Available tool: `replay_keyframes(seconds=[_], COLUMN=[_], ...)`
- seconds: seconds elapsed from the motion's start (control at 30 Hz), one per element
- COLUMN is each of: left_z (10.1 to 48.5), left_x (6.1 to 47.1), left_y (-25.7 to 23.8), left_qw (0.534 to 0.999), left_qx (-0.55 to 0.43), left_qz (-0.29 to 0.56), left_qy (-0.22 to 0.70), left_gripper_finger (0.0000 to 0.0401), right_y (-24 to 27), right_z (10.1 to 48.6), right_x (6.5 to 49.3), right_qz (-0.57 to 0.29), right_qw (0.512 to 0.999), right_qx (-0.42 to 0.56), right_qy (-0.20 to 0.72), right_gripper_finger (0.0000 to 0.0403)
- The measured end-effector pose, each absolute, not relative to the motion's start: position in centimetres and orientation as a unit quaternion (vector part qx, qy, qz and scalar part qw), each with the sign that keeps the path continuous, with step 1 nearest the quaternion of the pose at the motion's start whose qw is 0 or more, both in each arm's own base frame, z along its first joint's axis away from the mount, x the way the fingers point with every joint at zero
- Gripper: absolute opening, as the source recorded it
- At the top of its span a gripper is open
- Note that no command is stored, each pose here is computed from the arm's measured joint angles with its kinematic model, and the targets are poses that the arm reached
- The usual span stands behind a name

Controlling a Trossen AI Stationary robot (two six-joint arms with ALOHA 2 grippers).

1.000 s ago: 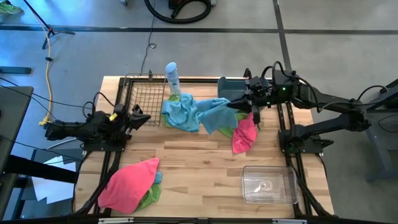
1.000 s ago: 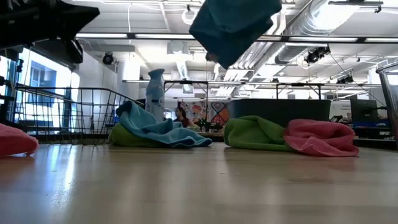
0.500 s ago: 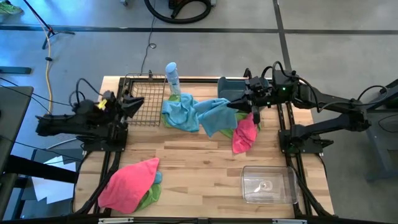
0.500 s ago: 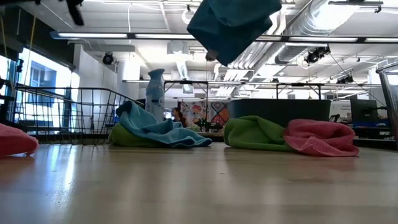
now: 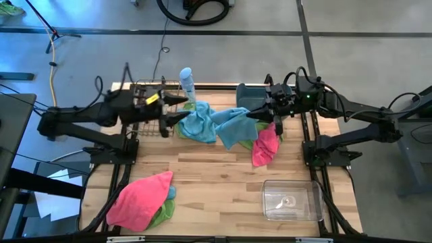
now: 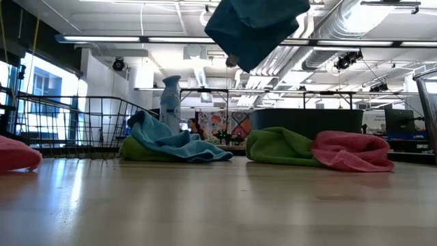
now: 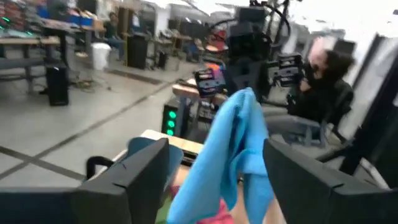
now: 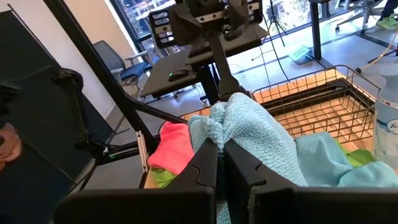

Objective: Sort microfiber towel by color & place in baskets
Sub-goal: Put the top right blue towel into the wire basket

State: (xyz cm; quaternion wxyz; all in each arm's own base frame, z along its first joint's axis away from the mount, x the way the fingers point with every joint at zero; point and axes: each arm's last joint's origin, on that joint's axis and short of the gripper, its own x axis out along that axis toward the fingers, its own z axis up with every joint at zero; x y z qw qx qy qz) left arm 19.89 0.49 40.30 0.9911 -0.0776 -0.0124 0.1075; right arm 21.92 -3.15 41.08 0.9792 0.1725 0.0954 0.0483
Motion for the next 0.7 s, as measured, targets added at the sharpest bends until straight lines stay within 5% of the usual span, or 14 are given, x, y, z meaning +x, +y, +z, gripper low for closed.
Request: replay_keyframes(seconds=[0.7], left_z=[39.7], left_x=[28.2], left_y=[-0.5], left_qw=[0.987], left_qx=[-0.129], left_qz=[-0.042], left_qy=[0.091], left_gripper_finger=[0.0271], right_y=[-0.2], right_z=[38.6], right_x=[27.3], right_qz=[0.118], right_qw=[0.981], right_qx=[0.103], right_qy=[0.111], right_gripper_finger=[0.0000])
